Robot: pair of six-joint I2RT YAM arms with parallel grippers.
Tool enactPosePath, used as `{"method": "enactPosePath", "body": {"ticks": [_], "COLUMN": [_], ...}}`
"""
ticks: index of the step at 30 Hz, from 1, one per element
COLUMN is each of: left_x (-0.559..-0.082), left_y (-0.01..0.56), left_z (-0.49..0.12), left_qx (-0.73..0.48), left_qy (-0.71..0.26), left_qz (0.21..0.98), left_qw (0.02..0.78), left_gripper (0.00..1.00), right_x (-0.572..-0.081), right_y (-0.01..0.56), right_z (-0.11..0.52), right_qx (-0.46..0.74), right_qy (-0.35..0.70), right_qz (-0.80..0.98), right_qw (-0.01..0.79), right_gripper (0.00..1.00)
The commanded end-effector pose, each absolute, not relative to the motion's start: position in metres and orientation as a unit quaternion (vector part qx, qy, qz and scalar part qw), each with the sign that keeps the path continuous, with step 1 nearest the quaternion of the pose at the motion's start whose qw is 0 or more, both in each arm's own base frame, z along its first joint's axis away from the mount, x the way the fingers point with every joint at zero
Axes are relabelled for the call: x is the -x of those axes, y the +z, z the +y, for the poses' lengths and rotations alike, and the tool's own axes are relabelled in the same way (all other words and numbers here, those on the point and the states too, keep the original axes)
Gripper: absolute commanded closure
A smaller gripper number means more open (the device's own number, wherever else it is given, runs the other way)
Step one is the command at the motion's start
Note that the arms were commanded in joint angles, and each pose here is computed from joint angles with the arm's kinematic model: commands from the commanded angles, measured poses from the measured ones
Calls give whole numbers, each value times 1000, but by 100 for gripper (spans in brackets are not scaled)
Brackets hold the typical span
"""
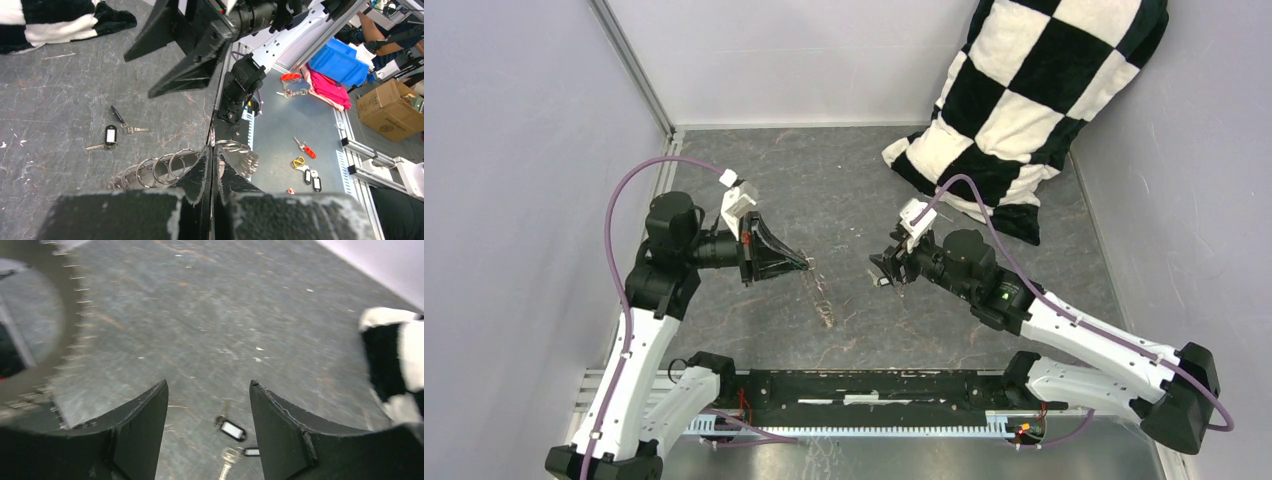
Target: Put the keys on the keyring
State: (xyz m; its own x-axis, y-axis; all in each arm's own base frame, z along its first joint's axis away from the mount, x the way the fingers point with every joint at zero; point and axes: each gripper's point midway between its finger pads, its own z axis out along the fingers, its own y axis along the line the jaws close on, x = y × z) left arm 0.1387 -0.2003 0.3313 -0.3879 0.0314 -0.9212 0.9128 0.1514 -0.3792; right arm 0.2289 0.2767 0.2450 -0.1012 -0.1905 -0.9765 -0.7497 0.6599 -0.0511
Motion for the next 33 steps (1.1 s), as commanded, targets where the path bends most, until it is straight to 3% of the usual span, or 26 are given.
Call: {"method": "enactPosePath", "body": {"ticks": [1,9,25,29,33], "left_x": [-135,-118,-107,-110,-111], "left_y": [343,336,334,336,335], "left_z": [-201,-196,-194,-194,-194], "left_qx": [-376,-432,-458,-451,-446], "left_qy": [-540,-513,-506,-504,-503], "left_qz": [629,594,579,586,588], "left_qw": [413,444,446,447,449], "left_gripper": [98,98,98,98,98], "right_x": [-193,-146,-115,-132,-199], "right_y": [293,380,390,373,329], "right_z": [309,354,381,377,347], "right_qx": [364,459,512,498,424], "right_qy": [374,502,560,522,414], "right_qz": [613,500,481,527,641], "right_qw": [593,536,440,449,488], "right_gripper": [34,43,46,47,39]}}
